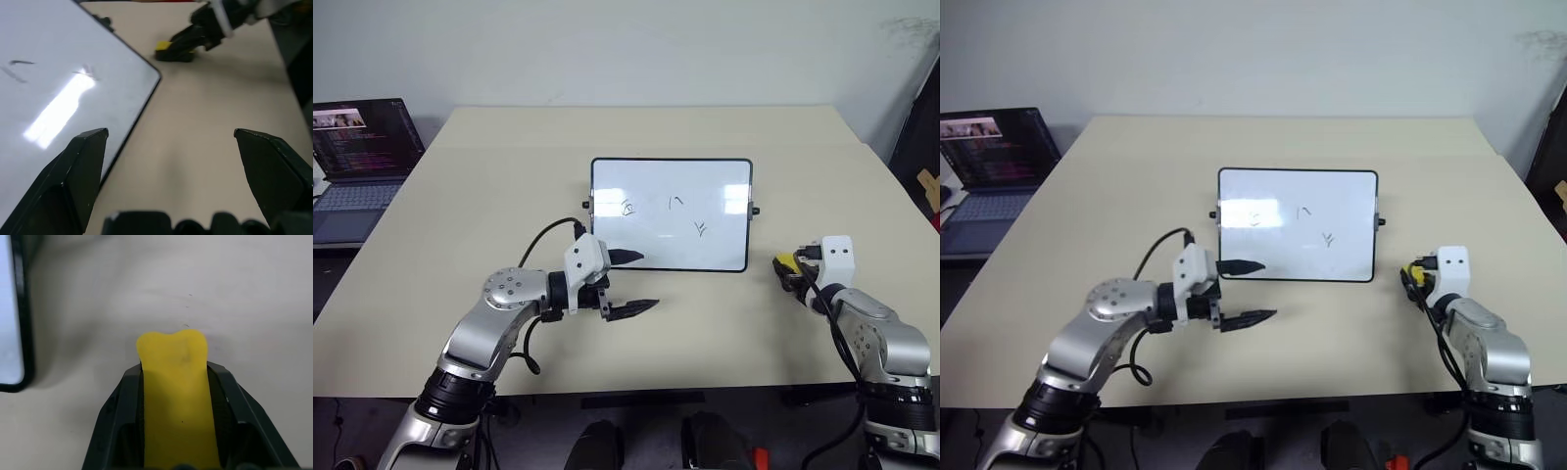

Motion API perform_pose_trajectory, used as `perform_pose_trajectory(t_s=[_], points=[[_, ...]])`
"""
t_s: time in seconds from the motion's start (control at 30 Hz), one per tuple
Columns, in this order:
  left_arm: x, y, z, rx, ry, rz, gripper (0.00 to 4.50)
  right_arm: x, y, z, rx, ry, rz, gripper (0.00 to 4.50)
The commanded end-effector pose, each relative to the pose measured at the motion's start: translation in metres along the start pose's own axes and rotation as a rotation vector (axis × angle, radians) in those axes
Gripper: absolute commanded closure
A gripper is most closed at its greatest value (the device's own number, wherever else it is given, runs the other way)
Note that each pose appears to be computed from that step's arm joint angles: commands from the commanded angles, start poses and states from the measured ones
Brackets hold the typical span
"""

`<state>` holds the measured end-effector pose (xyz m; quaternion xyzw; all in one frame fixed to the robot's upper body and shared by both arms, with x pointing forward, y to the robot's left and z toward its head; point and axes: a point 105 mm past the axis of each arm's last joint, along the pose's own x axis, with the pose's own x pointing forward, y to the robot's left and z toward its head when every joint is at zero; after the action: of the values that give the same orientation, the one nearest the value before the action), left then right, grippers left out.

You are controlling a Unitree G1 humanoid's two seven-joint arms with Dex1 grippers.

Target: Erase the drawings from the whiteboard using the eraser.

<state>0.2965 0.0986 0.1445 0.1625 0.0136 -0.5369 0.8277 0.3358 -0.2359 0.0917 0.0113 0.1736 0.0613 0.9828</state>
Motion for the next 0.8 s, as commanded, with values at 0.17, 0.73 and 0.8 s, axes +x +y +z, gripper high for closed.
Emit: perform_pose_trajectory(t_s=[0.17, 0.73, 0.8], points=[[-0.027, 0.028, 0.006, -0.004, 0.020, 0.196, 0.00, -0.025, 0.043, 0.045, -0.096, -0.223, 0.113, 3.17], [-0.057, 0.075, 0.007, 0.016, 0.128, 0.428, 0.00, 0.026, 0.199, 0.110, -0.629, -0.507, 0.393, 3.17], [-0.056, 0.079, 0.006, 0.023, 0.134, 0.453, 0.00, 0.035, 0.212, 0.118, -0.654, -0.528, 0.409, 3.17]])
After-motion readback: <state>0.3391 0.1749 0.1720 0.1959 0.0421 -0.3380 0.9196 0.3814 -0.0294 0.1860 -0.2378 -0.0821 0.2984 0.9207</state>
